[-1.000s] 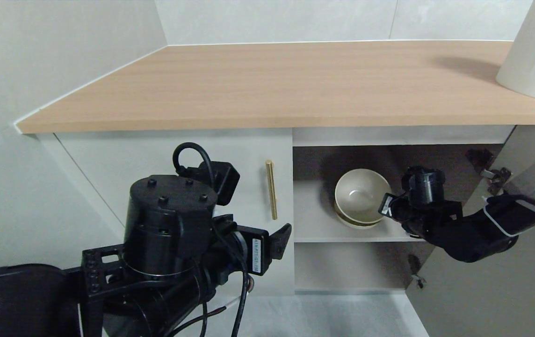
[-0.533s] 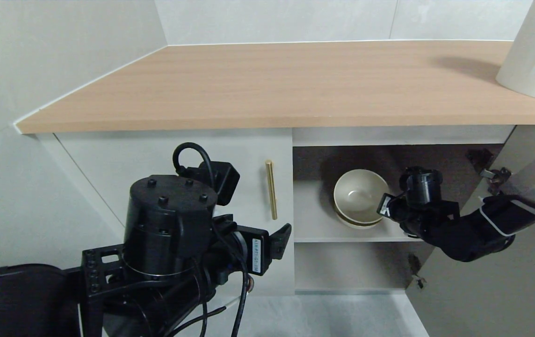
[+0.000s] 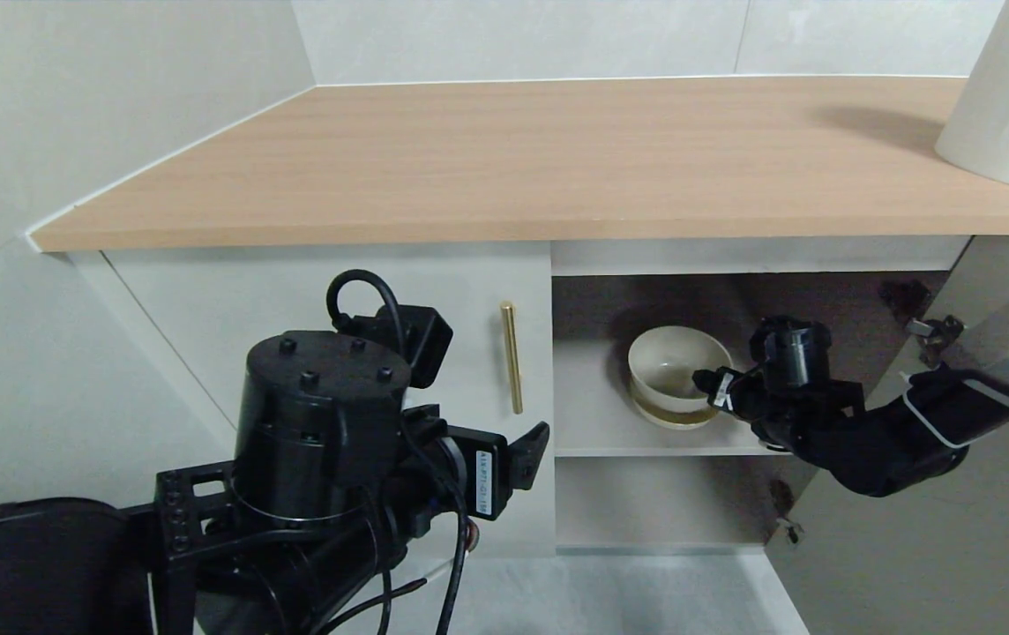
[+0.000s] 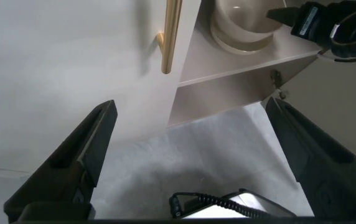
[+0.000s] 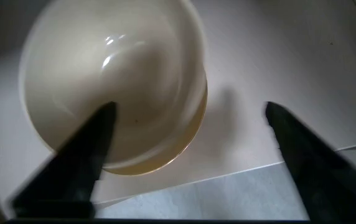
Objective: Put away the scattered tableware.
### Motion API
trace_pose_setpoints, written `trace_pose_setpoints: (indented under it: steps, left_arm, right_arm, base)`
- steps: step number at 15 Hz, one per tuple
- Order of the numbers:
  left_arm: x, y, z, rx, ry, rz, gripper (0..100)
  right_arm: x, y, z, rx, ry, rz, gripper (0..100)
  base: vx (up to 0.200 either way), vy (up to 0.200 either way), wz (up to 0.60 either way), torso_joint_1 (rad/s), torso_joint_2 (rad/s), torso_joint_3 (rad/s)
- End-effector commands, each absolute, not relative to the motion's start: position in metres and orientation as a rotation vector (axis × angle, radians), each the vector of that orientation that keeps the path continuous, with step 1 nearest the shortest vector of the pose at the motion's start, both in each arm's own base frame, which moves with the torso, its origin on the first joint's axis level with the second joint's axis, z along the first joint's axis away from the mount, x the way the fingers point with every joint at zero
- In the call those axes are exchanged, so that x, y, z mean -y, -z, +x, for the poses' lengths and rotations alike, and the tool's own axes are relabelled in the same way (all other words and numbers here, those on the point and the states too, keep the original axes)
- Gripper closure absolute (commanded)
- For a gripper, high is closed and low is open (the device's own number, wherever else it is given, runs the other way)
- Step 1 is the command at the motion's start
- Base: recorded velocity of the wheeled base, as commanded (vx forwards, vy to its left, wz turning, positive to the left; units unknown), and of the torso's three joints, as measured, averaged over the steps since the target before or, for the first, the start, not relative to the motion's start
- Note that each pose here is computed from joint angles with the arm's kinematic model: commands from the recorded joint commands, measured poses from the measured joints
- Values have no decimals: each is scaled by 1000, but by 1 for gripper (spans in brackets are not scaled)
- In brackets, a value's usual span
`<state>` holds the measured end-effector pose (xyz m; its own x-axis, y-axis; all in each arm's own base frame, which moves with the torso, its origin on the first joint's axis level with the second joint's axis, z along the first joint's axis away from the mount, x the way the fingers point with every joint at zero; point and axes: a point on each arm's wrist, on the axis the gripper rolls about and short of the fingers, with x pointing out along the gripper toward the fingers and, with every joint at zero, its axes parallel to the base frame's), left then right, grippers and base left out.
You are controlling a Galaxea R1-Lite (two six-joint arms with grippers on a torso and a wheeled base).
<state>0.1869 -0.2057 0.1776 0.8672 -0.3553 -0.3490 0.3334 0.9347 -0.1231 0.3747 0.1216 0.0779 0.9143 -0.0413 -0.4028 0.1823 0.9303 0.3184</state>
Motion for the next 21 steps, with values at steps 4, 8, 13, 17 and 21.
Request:
trace_pose_setpoints:
  steps: [4, 8, 13, 17, 21]
  left_arm:
    - [205, -181, 186, -368, 363, -66, 0]
    - [169, -218, 185, -274, 291, -126, 0]
    - [109, -246, 126, -419, 381, -59, 0]
    - [81, -237, 131, -447, 241, -80, 0]
    - [78, -232, 134, -470, 229, -81, 0]
  right_arm:
    - [-120, -97, 360, -395, 72, 372, 0]
    - [-103, -153, 304, -481, 52, 351, 0]
    - [-98, -216, 202, -623, -211, 315, 0]
    - [-90, -214, 174, -625, -185, 265, 0]
    - [-94, -206, 157, -645, -246, 218, 0]
  base:
    - [0, 0, 0, 0, 0, 0]
    - [0, 0, 0, 0, 0, 0]
    - [0, 0, 0, 0, 0, 0]
    - [0, 0, 0, 0, 0, 0]
    - [0, 0, 0, 0, 0, 0]
